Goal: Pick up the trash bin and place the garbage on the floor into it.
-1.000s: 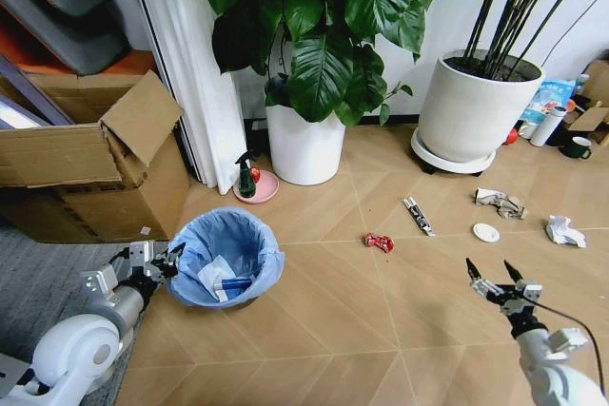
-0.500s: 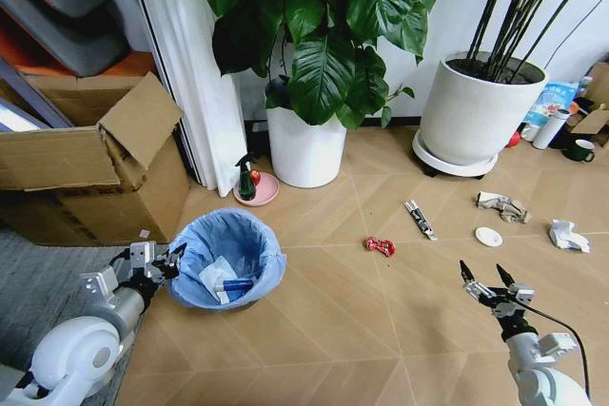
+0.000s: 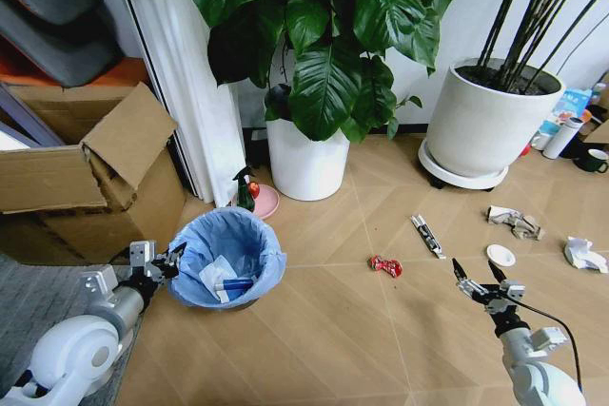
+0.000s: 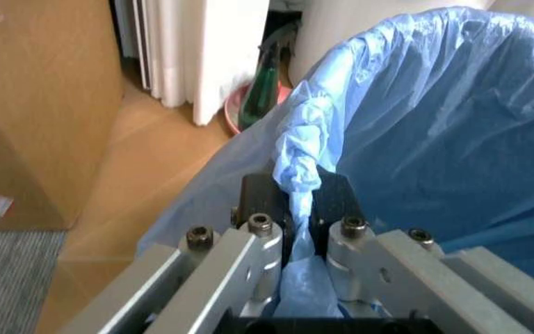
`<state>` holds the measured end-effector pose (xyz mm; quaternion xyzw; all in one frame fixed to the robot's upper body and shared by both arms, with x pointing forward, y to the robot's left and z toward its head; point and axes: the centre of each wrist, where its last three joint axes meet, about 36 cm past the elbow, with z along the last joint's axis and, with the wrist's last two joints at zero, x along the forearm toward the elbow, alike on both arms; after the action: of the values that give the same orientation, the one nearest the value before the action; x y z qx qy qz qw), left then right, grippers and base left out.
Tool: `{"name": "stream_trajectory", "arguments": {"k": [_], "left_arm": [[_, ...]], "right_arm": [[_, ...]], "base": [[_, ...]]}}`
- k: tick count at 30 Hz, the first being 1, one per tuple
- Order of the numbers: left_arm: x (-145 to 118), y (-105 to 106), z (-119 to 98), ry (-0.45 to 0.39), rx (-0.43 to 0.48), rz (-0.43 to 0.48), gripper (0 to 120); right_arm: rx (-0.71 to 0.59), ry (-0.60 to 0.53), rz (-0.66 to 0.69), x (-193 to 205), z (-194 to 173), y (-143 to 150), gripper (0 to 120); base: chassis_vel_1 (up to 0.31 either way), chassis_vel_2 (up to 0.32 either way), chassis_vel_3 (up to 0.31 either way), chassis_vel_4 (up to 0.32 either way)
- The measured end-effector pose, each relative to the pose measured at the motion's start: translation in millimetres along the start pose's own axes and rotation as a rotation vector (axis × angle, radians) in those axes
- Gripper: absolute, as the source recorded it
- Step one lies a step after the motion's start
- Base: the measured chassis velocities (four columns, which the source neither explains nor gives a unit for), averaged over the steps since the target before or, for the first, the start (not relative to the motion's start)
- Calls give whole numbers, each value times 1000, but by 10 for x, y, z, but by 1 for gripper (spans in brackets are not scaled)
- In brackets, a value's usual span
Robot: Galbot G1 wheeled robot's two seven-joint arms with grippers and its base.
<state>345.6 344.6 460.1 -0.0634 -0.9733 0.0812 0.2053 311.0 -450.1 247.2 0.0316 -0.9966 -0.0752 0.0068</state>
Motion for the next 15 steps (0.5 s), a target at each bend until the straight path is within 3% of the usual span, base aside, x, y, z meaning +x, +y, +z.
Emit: {"name": "stream_trajectory", "arguments": {"k": [15], "left_arm": [[-17,-2,-19,11,-1,3,1]], "right_arm": [[11,27,-45,-96,109,39,100]], "base": [[-141,148,143,-149]]}}
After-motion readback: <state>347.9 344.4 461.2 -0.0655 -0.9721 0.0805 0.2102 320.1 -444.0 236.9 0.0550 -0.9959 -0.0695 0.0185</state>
